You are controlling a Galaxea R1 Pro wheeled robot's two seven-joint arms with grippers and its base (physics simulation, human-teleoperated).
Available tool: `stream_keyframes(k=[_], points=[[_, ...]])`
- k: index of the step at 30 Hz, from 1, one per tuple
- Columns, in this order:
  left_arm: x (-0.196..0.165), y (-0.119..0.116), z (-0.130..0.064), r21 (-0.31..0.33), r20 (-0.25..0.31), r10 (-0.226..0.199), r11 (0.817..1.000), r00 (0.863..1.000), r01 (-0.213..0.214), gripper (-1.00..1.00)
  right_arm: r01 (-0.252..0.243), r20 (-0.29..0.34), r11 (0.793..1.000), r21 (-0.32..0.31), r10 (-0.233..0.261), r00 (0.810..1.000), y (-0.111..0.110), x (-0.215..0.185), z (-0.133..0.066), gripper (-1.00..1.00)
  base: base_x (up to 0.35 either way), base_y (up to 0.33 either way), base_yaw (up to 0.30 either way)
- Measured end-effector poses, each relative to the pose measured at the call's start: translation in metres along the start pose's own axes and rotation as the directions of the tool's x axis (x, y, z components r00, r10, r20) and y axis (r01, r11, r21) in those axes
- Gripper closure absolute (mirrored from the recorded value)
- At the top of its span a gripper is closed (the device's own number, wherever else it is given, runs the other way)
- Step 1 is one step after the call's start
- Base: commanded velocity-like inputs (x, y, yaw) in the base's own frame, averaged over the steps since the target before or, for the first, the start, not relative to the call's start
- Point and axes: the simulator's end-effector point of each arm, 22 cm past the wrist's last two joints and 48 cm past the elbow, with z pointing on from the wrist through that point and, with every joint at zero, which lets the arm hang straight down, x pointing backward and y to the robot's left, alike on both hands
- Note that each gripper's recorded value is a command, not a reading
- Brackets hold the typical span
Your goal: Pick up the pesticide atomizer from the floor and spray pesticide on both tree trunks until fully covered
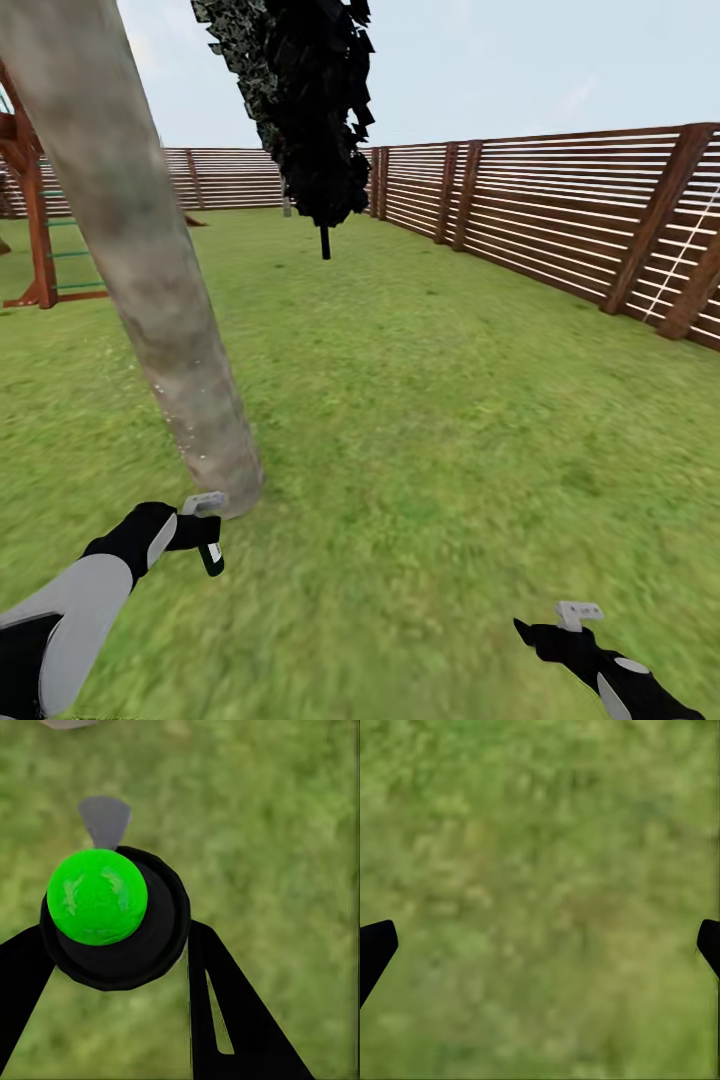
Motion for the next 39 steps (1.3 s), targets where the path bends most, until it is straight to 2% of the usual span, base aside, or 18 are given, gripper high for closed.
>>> stream_keyframes(k=[5, 16, 32, 36, 39], points=[[0.000, 0.000, 0.000, 0.000, 0.000, 0.000, 1.000, 1.000, 0.000, 1.00, 0.000, 0.000, 1.000, 0.000, 0.000, 1.000, 0.000, 0.000, 0.000, -1.00, 0.139, -0.280, 0.239], [0.000, 0.000, 0.000, 0.000, 0.000, 0.000, 1.000, 1.000, 0.000, 1.00, 0.000, 0.000, 1.000, 0.000, 0.000, 1.000, 0.000, 0.000, 0.000, -1.00, 0.135, -0.282, 0.052], [0.001, 0.000, 0.000, 0.000, 0.000, -0.002, 1.000, 1.000, 0.002, 1.00, 0.000, 0.000, 1.000, 0.001, 0.000, 1.000, -0.001, 0.000, 0.000, -1.00, 0.056, -0.291, 0.273], [-0.009, -0.015, 0.001, 0.015, 0.032, 0.019, 1.000, 0.999, -0.020, 1.00, 0.000, 0.000, 1.000, 0.001, 0.000, 1.000, -0.001, 0.000, 0.000, -1.00, 0.219, -0.162, 0.277], [-0.008, -0.018, 0.002, 0.020, 0.033, 0.014, 1.000, 0.999, -0.014, 1.00, 0.001, 0.000, 1.000, 0.003, -0.001, 1.000, -0.002, 0.000, -0.001, -1.00, 0.143, -0.086, 0.270]])
